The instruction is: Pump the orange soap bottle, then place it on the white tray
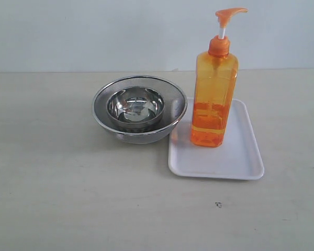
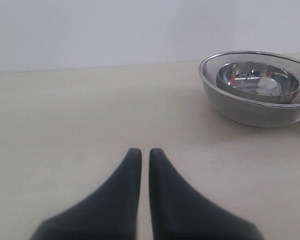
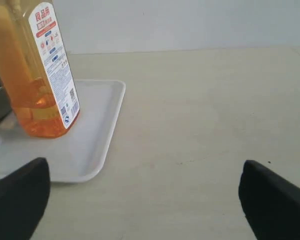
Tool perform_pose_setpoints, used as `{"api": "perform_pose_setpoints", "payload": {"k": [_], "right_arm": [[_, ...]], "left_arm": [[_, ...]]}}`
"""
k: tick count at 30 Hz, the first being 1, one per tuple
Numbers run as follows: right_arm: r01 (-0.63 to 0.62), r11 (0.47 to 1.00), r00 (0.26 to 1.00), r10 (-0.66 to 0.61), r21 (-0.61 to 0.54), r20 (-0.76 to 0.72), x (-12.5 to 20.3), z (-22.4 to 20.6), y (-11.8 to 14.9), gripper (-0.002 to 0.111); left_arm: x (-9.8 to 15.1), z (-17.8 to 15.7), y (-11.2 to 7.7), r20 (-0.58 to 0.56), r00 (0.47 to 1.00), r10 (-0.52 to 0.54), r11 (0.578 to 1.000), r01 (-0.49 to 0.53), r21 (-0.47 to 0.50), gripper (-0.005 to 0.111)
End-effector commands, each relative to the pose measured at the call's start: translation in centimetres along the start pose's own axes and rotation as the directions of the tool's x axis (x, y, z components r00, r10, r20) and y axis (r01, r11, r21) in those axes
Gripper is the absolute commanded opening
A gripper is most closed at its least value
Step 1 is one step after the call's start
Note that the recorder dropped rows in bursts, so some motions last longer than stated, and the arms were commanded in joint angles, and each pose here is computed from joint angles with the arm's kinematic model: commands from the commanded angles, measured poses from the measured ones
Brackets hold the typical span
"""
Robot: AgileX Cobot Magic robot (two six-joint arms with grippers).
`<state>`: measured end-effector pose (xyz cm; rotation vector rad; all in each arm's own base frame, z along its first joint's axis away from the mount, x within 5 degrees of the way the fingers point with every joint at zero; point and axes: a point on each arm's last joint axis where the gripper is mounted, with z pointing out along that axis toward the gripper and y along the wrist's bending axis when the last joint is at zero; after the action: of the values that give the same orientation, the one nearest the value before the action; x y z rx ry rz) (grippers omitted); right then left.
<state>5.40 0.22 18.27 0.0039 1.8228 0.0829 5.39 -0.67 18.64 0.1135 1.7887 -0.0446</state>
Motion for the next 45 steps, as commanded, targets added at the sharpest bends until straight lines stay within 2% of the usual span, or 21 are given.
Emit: {"api": "perform_pose_setpoints", "payload": {"k": [1, 5, 7, 10, 12, 16, 45], "right_arm": [[0.017, 1.0, 1.0, -0.017, 0.008, 0.01, -0.07, -0.04, -0.06, 0.093], [0.008, 1.0, 1.0, -0.008, 0.011, -0.006, 0.07, -0.04, -0.09, 0.092], [-0.018, 1.0, 1.0, 0.018, 0.014, -0.021, 0.22, -0.05, -0.12, 0.082], [-0.052, 0.998, 0.998, 0.053, 0.017, -0.03, 0.3, -0.05, -0.13, 0.057], [-0.082, 0.996, 0.996, 0.082, 0.017, -0.029, 0.3, -0.05, -0.13, 0.035], [-0.048, 0.999, 0.998, 0.049, 0.026, -0.028, 0.28, -0.05, -0.22, 0.001], [-0.023, 0.999, 0.999, 0.024, 0.034, -0.027, 0.27, -0.05, -0.29, 0.0]], "left_arm": [[0.09, 0.02, 0.03, 0.001, 1.0, 0.007, 1.0, -0.007, -0.005, 0.005], [0.09, 0.02, 0.03, 0.001, 1.0, 0.007, 1.0, -0.007, -0.005, 0.005], [0.09, 0.02, 0.03, 0.001, 1.0, 0.007, 1.0, -0.007, -0.005, 0.005], [0.09, 0.02, 0.03, 0.001, 1.0, 0.007, 1.0, -0.007, -0.005, 0.005], [0.09, 0.02, 0.03, 0.001, 1.0, 0.007, 1.0, -0.007, -0.005, 0.005], [0.09, 0.02, 0.03, 0.001, 1.0, 0.007, 1.0, -0.007, -0.005, 0.005], [0.09, 0.02, 0.03, 0.001, 1.0, 0.007, 1.0, -0.007, -0.005, 0.005]]}}
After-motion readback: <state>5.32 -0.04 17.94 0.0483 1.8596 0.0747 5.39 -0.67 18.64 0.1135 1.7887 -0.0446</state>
